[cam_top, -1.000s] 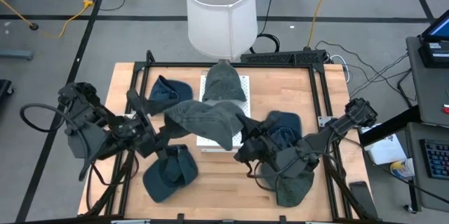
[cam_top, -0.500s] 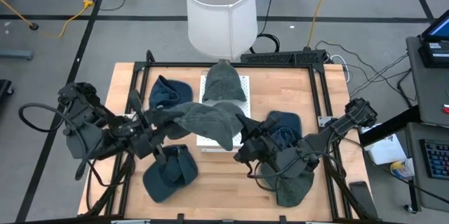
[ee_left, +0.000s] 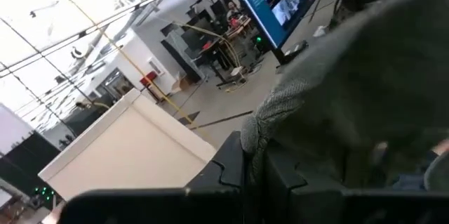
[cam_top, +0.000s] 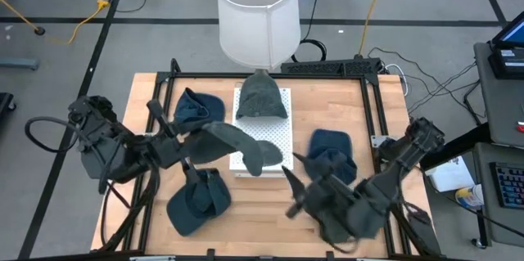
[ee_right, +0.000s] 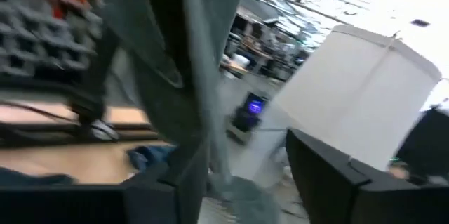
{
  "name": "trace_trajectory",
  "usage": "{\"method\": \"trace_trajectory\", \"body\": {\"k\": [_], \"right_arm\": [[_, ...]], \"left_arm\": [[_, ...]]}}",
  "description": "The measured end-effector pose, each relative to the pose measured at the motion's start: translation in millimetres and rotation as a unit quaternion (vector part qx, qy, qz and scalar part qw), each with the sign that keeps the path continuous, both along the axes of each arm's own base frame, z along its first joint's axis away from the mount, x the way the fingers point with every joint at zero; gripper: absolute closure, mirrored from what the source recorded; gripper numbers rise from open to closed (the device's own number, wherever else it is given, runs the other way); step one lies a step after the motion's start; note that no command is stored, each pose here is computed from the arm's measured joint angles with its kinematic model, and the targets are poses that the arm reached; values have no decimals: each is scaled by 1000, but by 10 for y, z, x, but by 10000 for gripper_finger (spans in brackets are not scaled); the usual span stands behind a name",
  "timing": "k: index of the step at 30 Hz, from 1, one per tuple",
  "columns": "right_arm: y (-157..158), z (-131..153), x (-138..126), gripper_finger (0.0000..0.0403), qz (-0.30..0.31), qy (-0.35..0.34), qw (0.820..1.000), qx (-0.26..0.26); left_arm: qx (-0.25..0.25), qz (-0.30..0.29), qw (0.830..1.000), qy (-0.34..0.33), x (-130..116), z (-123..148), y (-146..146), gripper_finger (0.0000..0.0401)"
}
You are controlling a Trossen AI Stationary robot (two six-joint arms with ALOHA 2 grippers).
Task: Pick & Place hat
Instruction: Stack the top gray cap on the gray cap on the shelf
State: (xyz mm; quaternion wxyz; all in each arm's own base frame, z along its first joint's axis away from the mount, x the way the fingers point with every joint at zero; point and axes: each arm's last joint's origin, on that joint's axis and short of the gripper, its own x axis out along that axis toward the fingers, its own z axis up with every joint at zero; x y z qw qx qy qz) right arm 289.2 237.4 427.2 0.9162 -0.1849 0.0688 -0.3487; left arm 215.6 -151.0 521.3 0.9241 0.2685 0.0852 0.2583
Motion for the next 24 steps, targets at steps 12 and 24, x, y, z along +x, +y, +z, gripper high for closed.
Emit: {"method": "trace_trajectory", "body": {"k": [12, 24], "right_arm": [[478, 8, -449, 194, 110, -59, 989, 81], [534, 76, -554, 196, 99, -53, 991, 67]], "left_arm": [[87, 38, 992, 79, 491, -323, -130, 386], [97, 176, 976, 87, 1009, -547, 16, 386]]}}
